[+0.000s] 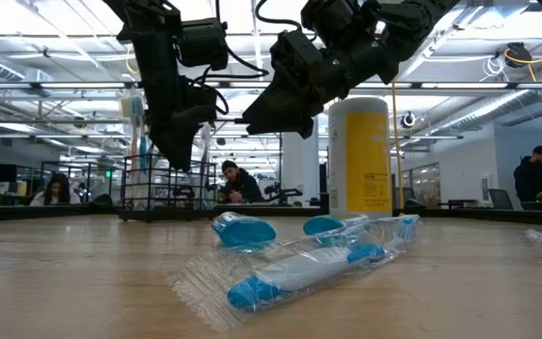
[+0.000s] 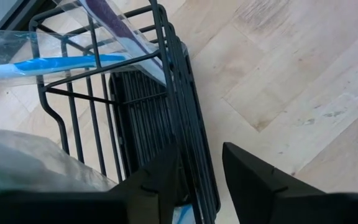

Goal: Pick & Place toothbrushing station
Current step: Move the black wire organizer from top to the center of the table, then put the top right mouthwash bottle into the black wire organizer

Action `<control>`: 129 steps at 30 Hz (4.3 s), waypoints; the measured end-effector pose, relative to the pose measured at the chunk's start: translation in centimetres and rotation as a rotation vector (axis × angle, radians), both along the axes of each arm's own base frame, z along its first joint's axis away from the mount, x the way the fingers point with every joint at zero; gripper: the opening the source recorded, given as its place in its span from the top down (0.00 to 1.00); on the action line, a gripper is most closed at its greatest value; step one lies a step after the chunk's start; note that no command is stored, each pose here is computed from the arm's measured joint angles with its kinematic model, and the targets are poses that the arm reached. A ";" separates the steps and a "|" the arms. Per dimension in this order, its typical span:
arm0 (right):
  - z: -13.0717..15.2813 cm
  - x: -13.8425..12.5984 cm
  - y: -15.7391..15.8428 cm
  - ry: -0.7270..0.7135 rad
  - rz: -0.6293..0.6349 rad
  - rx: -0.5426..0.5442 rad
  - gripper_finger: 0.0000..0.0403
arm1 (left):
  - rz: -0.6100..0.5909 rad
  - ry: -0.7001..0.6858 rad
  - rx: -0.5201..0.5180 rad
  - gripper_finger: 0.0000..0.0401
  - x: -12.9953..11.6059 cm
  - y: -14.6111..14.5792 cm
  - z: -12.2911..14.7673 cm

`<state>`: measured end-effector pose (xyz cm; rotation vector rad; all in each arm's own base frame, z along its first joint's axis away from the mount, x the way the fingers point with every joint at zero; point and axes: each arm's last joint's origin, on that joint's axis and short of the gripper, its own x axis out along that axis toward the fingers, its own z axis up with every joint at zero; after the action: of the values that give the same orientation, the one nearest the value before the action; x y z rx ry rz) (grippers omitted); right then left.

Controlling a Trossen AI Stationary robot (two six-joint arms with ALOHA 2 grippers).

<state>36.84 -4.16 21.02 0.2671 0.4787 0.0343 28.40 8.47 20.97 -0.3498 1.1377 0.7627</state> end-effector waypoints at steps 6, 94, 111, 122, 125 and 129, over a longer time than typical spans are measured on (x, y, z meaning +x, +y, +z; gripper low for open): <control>0.0 0.0 0.0 0.000 0.000 0.000 0.59 | -0.061 0.028 0.009 0.73 0.0 0.0 0.0; 1.4 -5.6 4.7 0.238 -0.073 -0.090 0.59 | -0.664 0.035 0.048 0.66 1.1 -16.5 0.3; -2.6 -7.6 5.5 0.332 -0.129 0.029 0.59 | -0.588 -0.081 0.082 0.60 1.3 -18.7 2.3; -2.3 -7.3 6.1 0.283 -0.135 0.070 0.59 | -0.556 -0.082 -0.015 0.60 1.1 -18.5 1.9; -2.0 -7.1 6.3 0.246 -0.123 0.070 0.59 | -0.591 -0.112 -0.001 0.60 1.4 -18.8 2.4; -1.7 -6.8 6.3 0.200 -0.107 0.055 0.59 | -0.574 -0.091 0.042 0.60 1.3 -18.4 2.6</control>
<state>30.04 2.16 19.34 0.3517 0.6618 -0.0844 29.71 -9.93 23.57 -0.0127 1.0621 0.2608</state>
